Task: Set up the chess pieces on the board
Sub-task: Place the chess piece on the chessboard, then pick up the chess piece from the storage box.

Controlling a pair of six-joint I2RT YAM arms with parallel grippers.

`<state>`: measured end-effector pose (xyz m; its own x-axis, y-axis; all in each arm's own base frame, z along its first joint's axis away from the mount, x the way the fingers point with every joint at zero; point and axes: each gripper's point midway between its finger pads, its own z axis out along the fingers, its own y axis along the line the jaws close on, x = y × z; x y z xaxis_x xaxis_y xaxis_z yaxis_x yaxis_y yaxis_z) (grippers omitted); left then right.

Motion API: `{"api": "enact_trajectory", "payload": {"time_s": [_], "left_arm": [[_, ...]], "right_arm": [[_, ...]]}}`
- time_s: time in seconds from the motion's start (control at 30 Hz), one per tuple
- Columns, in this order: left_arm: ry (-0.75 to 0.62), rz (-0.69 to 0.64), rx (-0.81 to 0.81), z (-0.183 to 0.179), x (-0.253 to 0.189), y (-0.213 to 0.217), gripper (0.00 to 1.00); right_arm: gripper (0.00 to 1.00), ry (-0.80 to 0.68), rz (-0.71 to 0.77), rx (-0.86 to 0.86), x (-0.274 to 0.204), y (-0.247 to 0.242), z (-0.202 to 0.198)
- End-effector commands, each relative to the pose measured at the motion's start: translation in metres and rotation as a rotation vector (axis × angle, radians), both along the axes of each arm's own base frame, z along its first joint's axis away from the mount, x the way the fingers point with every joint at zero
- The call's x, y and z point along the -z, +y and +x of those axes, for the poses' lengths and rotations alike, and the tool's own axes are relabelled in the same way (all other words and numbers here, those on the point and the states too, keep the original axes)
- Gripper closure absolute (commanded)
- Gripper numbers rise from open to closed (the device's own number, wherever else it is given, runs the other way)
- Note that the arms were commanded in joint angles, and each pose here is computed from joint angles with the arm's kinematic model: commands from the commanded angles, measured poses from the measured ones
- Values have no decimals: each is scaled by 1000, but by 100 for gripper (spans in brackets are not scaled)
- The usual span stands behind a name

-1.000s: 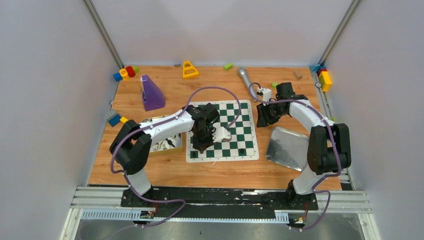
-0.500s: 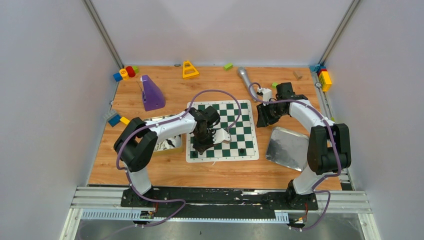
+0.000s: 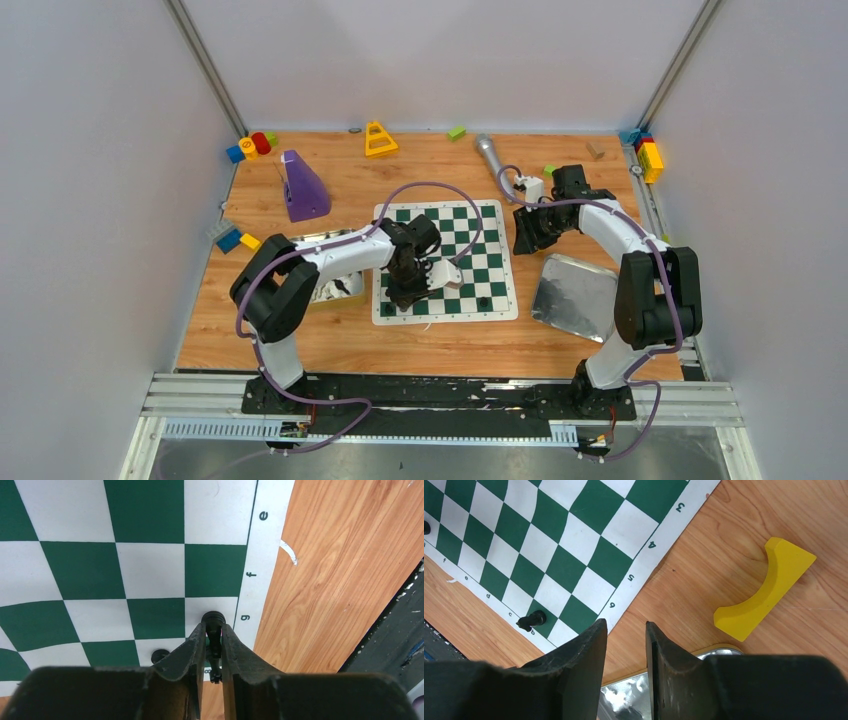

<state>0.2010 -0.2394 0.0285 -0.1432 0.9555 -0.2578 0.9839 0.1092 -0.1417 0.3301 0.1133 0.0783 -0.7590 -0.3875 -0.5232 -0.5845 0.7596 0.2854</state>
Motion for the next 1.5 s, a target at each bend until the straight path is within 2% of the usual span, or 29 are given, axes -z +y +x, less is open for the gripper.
{"api": "enact_trajectory", "payload": {"time_s": [0.0, 0.17, 0.33, 0.43, 0.63, 0.77, 0.87, 1.1, 1.33, 1.47], "left_arm": [[12, -6, -8, -4, 5, -4, 74], [-24, -15, -21, 1, -6, -4, 60], [-101, -81, -53, 12, -40, -6, 43], [-123, -143, -91, 19, -64, -4, 40], [-204, -235, -214, 41, -107, 36, 43], [-222, -245, -320, 61, -110, 81, 47], [-241, -255, -318, 70, -99, 99, 49], [-306, -289, -187, 91, -71, 125, 54], [-344, -347, 53, 90, -47, 119, 55], [-352, -351, 97, 97, -38, 116, 54]], "right_arm": [[65, -29, -5, -10, -2, -2, 6], [65, -28, -5, -10, -2, -2, 6], [65, -25, -4, -9, -1, -1, 7], [65, -23, -5, -7, 0, -2, 7], [65, -16, -5, -6, 2, -1, 7], [65, -10, -5, -7, 3, -1, 7], [65, -9, -4, -8, 3, -1, 7], [65, -13, -4, -7, 1, -1, 7], [65, -9, -9, -8, 4, -2, 7], [65, -7, -10, -9, 4, -2, 7]]}}
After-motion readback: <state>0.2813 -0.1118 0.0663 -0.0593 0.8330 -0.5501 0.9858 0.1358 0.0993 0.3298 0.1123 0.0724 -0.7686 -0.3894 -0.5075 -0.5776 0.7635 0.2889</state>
